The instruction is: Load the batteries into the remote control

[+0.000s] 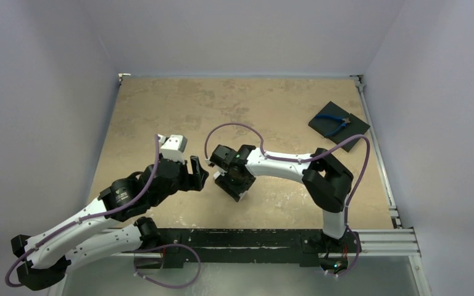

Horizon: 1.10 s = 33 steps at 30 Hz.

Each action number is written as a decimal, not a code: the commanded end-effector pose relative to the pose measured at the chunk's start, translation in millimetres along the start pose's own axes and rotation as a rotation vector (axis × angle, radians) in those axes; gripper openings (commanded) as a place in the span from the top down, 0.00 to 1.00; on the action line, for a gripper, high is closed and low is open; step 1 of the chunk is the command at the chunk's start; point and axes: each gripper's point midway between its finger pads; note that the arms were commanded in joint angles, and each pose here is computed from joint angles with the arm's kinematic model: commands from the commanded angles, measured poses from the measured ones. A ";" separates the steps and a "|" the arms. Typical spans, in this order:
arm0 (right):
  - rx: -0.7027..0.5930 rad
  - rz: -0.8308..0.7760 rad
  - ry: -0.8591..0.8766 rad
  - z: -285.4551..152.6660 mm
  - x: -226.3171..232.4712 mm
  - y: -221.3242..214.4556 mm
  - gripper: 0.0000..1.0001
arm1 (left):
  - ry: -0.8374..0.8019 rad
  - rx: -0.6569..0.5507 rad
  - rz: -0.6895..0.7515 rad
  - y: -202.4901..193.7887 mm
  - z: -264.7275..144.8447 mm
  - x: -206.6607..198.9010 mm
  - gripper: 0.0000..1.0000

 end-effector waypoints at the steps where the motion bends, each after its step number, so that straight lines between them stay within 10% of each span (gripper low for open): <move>1: -0.127 0.028 -0.040 -17.1 -8.7 26.2 0.14 | 0.009 -0.015 -0.009 2.3 -0.3 1.2 0.29; 3: -0.129 0.028 -0.041 -17.7 -9.0 26.2 0.01 | 0.007 -0.015 -0.010 2.5 -0.4 0.7 0.29; 33: -0.505 0.279 -0.098 -60.4 -20.1 20.7 0.01 | 0.055 0.013 0.017 -5.7 11.2 3.7 0.28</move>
Point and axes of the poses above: each gripper's point midway between its finger pads, its own z axis out along the fingers, its own x axis along the line the jaws close on, y = z × x, and after that the axes turned 11 degrees about -z, right-handed
